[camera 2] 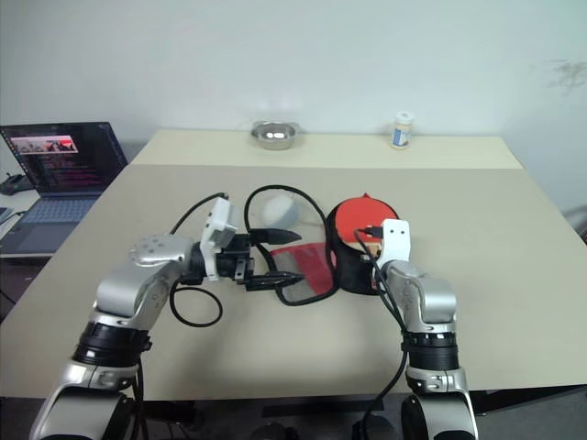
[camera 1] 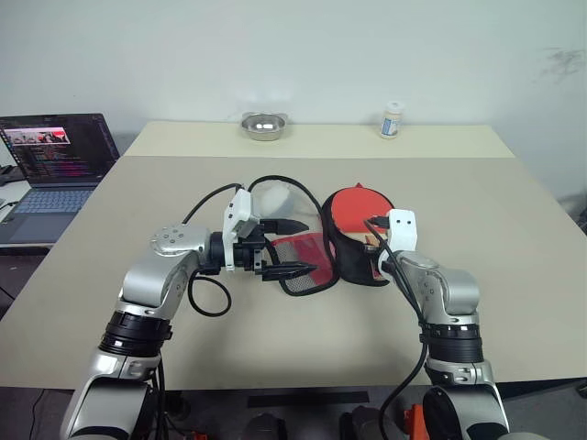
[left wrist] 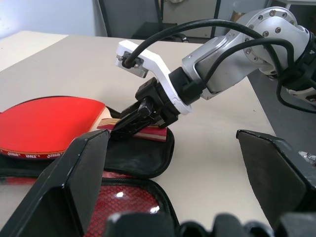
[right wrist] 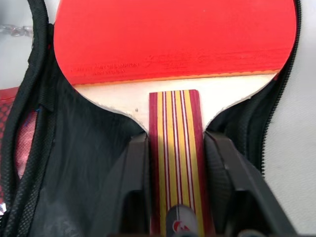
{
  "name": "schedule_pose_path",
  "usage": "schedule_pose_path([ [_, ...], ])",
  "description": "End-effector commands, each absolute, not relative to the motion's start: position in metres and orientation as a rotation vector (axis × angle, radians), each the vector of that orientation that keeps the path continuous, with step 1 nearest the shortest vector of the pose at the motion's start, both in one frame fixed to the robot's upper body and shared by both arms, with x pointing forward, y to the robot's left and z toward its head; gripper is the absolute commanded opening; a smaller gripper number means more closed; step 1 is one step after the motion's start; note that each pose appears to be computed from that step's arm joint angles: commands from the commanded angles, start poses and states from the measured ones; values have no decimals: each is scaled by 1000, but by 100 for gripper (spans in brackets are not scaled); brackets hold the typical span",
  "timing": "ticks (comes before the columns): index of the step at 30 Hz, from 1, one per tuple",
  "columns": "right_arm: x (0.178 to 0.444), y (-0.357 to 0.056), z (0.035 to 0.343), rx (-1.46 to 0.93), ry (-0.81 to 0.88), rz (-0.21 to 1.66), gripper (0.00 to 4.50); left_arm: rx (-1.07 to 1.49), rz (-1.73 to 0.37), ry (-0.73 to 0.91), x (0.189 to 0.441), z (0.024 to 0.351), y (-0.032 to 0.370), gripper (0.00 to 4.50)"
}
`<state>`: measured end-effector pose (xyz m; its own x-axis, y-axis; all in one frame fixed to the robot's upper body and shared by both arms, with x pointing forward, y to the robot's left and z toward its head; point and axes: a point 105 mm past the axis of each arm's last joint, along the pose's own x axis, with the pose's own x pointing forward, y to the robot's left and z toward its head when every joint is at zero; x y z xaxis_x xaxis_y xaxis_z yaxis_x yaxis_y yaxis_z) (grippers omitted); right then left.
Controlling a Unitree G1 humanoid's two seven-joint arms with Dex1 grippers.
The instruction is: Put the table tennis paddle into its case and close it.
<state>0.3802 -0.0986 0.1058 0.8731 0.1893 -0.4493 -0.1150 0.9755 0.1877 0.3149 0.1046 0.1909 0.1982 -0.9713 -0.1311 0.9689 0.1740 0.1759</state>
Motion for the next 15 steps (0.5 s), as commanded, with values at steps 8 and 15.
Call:
schedule_pose_path([
  [8,375,-84,135,145,393,240,447,284,-1360,-66,315,205,108,450],
  [15,346,-115,165,13,322,381,447,281,-1281,-5,319,198,124,450],
])
